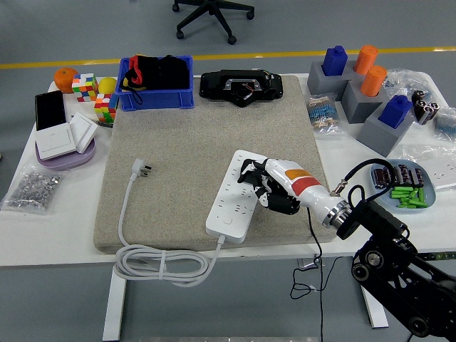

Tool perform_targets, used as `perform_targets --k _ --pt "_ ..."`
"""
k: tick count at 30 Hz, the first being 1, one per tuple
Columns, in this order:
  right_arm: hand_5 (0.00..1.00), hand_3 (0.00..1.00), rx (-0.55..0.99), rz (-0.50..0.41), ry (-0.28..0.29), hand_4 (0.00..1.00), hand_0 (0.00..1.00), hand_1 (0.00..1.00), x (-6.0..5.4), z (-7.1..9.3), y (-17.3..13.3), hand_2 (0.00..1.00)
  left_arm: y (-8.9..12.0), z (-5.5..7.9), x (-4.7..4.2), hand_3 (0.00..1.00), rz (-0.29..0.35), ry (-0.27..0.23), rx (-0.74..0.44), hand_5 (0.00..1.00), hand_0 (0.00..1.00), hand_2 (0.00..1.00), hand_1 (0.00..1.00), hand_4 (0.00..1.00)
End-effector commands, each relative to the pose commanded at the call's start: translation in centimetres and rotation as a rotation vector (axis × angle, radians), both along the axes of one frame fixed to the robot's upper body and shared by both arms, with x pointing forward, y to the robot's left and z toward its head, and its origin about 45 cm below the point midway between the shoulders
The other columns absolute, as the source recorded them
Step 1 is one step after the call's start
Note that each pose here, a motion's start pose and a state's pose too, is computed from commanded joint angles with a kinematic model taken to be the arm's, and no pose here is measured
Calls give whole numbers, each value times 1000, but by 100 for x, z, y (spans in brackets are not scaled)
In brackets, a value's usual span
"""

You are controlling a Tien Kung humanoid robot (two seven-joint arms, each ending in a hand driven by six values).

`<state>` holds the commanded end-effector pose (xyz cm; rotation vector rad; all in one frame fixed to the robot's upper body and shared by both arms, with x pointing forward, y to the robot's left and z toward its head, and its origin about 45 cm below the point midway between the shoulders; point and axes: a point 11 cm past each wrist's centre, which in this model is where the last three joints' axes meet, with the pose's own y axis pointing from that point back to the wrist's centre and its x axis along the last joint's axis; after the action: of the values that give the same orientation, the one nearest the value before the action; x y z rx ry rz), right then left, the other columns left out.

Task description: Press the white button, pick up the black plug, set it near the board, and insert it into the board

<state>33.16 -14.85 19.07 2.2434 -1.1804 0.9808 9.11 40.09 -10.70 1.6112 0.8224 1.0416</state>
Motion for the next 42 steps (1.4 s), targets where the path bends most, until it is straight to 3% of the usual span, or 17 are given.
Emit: perform_targets --k 5,6,11,12,28,32,38,42 --pt "70 684 46 -84 15 744 542 492 19 42 -263 500 6 2 -1 638 -3 0 2 184 691 615 638 561" --pt "190 800 53 -97 17 896 789 757 19 47 -308 730 6 1 -2 638 -2 0 2 183 692 615 638 561" --pt "190 800 82 -170 36 896 789 757 14 44 -557 730 15 4 -2 638 -6 0 4 183 692 615 638 561" --pt "326 835 84 -181 37 976 889 855 12 41 -591 827 17 4 -2 638 -7 1 5 182 689 615 638 562" --pt "402 844 217 -393 80 998 897 860 -117 -51 -1154 825 -20 17 117 638 -28 -23 0 182 692 615 638 562" --pt "372 835 279 -434 53 979 890 840 -141 -10 -1257 804 -20 14 104 638 -28 -20 2 182 693 615 638 562" --pt "349 800 373 -457 -39 974 843 789 -191 85 -1365 760 -37 6 93 638 -24 -20 0 181 692 615 638 562" --pt "347 778 397 -474 -60 952 817 765 -228 89 -1415 736 -69 -3 95 638 -19 -22 -8 182 693 615 638 561"
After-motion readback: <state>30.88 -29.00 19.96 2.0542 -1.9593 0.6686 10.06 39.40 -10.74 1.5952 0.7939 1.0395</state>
